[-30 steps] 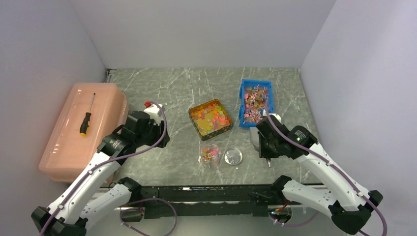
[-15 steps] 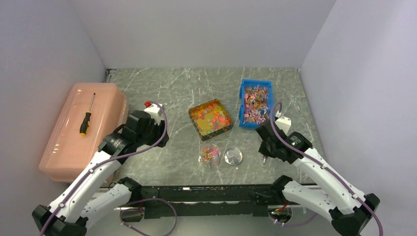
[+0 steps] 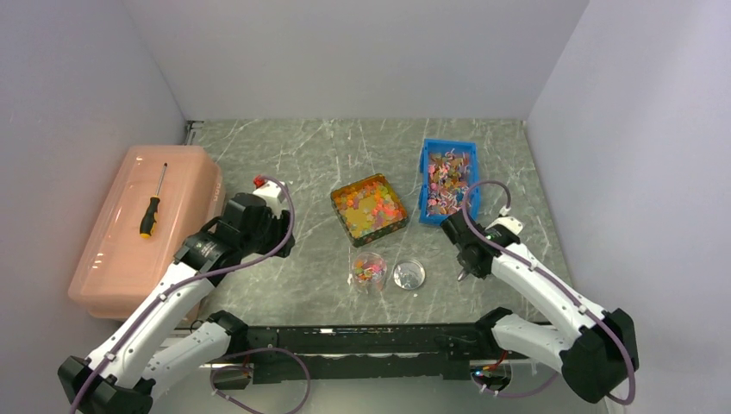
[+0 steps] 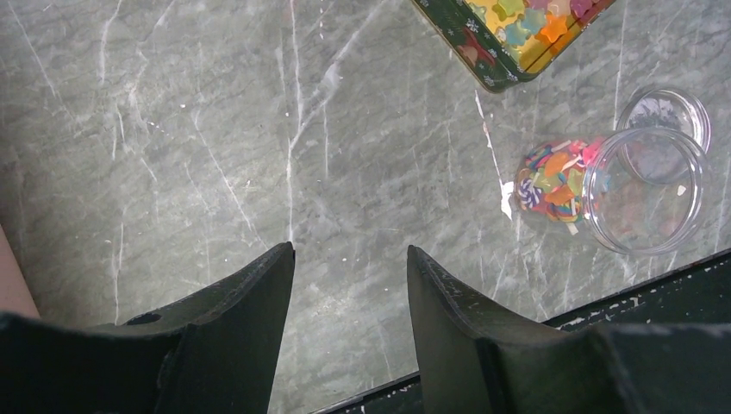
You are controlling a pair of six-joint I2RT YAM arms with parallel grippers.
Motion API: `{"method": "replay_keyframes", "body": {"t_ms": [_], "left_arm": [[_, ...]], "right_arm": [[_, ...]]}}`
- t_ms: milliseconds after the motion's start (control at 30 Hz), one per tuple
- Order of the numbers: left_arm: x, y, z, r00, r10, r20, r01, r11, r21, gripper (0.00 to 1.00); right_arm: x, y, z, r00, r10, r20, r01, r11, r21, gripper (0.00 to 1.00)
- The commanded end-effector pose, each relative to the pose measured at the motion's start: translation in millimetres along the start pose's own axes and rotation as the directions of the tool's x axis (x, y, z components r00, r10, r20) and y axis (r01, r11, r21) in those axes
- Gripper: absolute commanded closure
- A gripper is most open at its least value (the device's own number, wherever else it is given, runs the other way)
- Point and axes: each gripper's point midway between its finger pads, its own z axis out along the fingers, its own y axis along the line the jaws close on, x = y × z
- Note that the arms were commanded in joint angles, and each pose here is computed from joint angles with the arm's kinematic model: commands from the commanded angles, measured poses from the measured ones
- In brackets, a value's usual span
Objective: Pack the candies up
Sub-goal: Place the spatula at the center of the board.
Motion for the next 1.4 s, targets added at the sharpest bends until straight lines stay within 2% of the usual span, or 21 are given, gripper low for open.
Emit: {"method": "replay_keyframes", "body": {"t_ms": [0,133,200,533,633,767,900,1133,1167,1200,1367], "left_arm": [[-5.3,1.9,3.5,1.0,-0.007,0.01,0.007,1.0,-0.022,0.44],[-5.1,2.0,5.9,1.0,-0.011,-0.003,0.011,1.0,-0.028,0.44],[-5.7,0.7,6.4,1.0,-0.012,-0.001,0.012,1.0,-0.021,0.43],[-7.9,-12.4,3.8,0.999,-0.031,-0.013,0.032,0.999,0.043,0.41],[-15.4,-21.2,0.9,0.999,-0.05,0.006,0.05,0.995,0.086,0.41],[-23.2,-35.1,-1.5,0.996,-0.083,0.02,0.079,0.985,0.153,0.39],[-25.9,-51.9,-0.2,0.993,-0.118,0.009,0.112,0.965,0.237,0.38],[-31.6,-68.1,-2.2,0.988,-0.157,-0.001,0.15,0.937,0.315,0.29],[-32.4,-68.9,-2.5,0.987,-0.159,0.0,0.151,0.936,0.319,0.21],[-32.6,-69.6,-2.5,0.987,-0.159,-0.002,0.151,0.935,0.321,0.18],[-34.3,-75.1,-3.9,0.99,-0.139,0.002,0.129,0.926,0.355,0.11]], "right_arm": [[-7.3,-4.6,19.0,0.991,0.113,0.064,-0.118,0.99,0.077,1.0],[-5.3,-4.2,30.0,0.986,0.151,0.071,-0.156,0.984,0.082,1.0],[-3.3,-3.1,36.5,0.983,0.169,0.067,-0.174,0.982,0.073,0.93],[12.1,-5.8,68.9,0.974,0.228,0.005,-0.227,0.968,0.107,0.84],[13.1,-10.0,75.0,0.97,0.241,0.01,-0.241,0.963,0.122,0.74],[10.8,-13.0,77.7,0.97,0.244,0.016,-0.244,0.961,0.132,0.55],[5.5,-10.6,76.9,0.97,0.241,0.016,-0.241,0.963,0.119,0.5],[-21.0,3.8,55.6,0.986,0.163,0.036,-0.165,0.986,0.039,0.4],[-25.1,6.3,51.6,0.988,0.148,0.038,-0.149,0.989,0.019,0.39],[-28.7,9.4,47.3,0.99,0.134,0.04,-0.134,0.991,-0.002,0.38],[-41.5,39.5,23.8,0.999,-0.012,0.039,0.02,0.978,-0.207,0.38]]}}
